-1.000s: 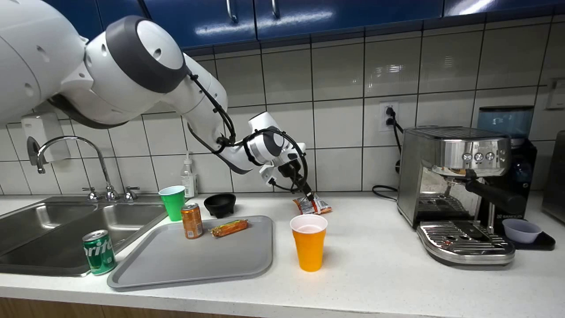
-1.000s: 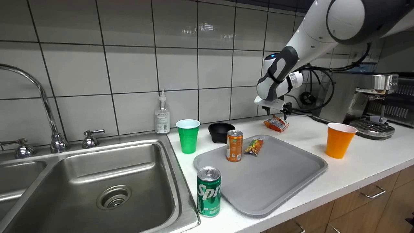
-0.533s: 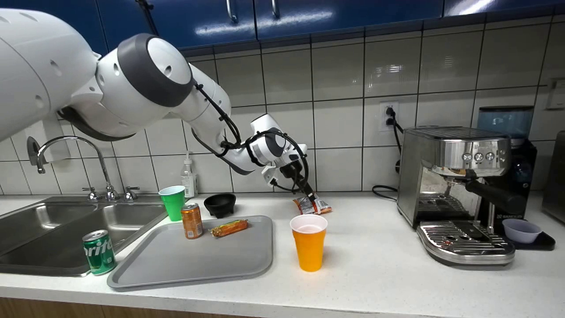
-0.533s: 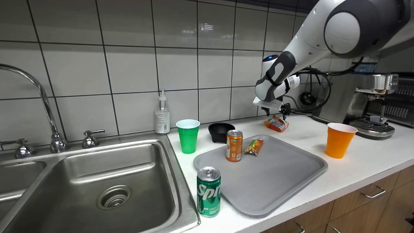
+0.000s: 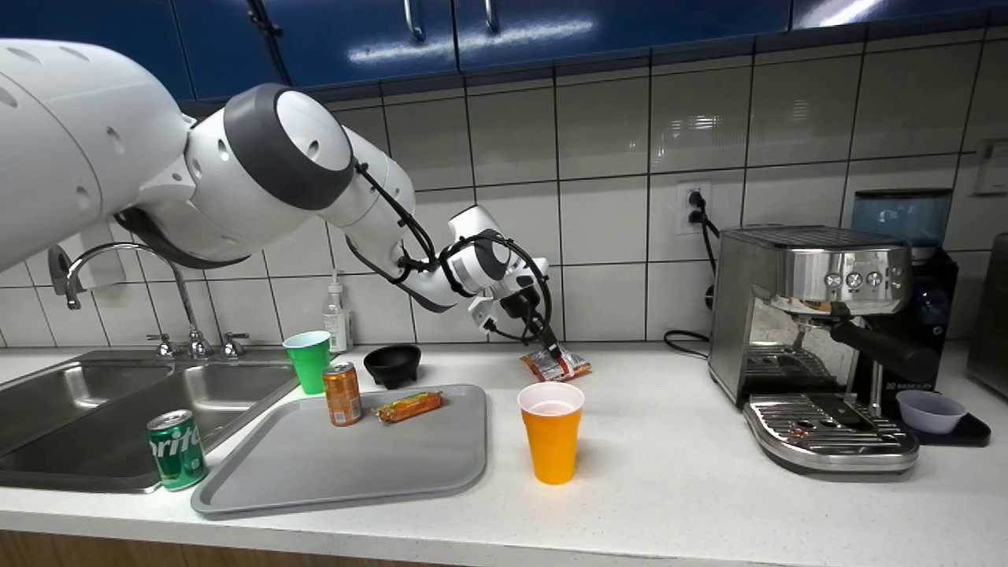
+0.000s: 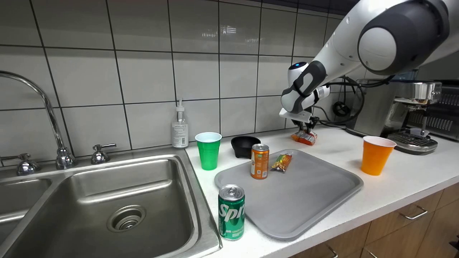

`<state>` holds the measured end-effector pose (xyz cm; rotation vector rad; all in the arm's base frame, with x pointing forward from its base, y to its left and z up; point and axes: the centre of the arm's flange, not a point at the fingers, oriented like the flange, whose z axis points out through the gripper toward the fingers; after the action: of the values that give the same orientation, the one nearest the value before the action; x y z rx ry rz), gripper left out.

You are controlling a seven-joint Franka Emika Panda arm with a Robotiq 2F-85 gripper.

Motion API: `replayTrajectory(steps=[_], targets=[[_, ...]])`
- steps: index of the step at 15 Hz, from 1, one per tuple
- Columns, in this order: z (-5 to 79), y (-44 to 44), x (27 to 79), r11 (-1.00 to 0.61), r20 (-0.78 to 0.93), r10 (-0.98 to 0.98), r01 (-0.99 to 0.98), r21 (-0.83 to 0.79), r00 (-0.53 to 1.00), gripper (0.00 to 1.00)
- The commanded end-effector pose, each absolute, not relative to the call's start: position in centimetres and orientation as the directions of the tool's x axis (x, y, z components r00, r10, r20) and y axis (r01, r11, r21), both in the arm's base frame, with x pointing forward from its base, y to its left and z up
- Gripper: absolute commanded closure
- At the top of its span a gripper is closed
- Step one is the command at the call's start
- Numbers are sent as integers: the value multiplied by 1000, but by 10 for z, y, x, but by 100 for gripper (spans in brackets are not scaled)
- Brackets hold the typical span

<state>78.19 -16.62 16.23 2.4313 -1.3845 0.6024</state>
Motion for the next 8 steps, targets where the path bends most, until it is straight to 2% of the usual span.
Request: replayTrajectory(steps=[1, 2, 8], targets=[[164, -169, 801, -486, 483, -758, -873, 29, 438, 95], [165, -169, 801, -488, 485, -757, -873, 28, 438, 100], [174, -164, 795, -496, 495, -750, -868, 19, 439, 100]])
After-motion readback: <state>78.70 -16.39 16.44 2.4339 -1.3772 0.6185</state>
